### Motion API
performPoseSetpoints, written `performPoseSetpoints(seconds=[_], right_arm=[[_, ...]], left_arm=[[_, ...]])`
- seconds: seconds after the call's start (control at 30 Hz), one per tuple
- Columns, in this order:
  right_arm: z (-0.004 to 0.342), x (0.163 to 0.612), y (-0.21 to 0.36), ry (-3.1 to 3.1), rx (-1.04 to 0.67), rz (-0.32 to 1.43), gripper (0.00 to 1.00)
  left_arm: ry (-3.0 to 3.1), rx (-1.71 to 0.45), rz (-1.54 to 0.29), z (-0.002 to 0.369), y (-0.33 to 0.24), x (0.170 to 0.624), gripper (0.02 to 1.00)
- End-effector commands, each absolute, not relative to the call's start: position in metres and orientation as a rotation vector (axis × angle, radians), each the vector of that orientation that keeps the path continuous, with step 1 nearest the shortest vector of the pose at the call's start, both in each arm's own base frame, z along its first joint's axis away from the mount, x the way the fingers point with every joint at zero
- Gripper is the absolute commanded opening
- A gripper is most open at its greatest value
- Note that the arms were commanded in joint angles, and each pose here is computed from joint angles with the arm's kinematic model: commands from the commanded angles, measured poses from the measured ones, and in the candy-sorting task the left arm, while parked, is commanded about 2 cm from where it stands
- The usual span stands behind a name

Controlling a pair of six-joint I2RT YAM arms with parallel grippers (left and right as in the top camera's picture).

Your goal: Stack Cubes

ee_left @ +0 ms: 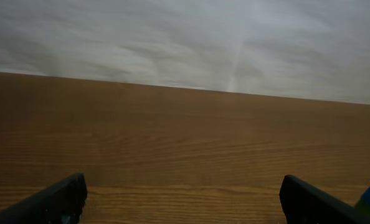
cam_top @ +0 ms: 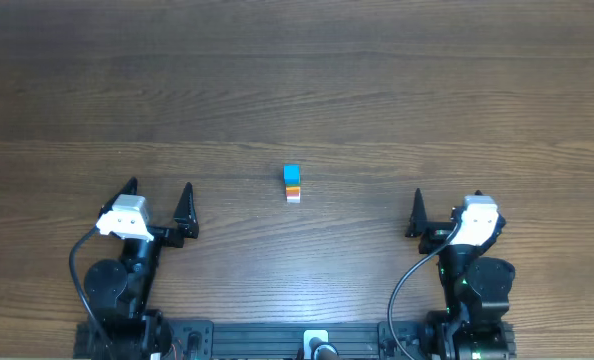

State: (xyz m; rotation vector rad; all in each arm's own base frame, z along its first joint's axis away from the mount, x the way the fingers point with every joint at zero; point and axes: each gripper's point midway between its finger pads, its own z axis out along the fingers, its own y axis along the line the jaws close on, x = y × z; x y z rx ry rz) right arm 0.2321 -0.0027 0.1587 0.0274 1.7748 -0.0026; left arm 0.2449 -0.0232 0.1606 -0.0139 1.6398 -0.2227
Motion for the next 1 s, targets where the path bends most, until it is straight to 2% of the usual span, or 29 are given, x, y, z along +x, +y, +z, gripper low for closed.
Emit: performPoseSetpoints(seconds=[0.03, 1.0], right_arm=[[0.1586, 0.2327, 0.0099, 1.758, -0.1, 0.008, 0.993], [0.1556, 0.2426, 0.0101, 1.684, -0.088, 0.015, 0.991]], left_arm=[[1.639, 0.003, -0.211, 0.1592, -0.0232, 0.2448, 0.998], [1.639, 0.003, -0.211, 0.1593, -0.0232, 0.2448, 1.0]])
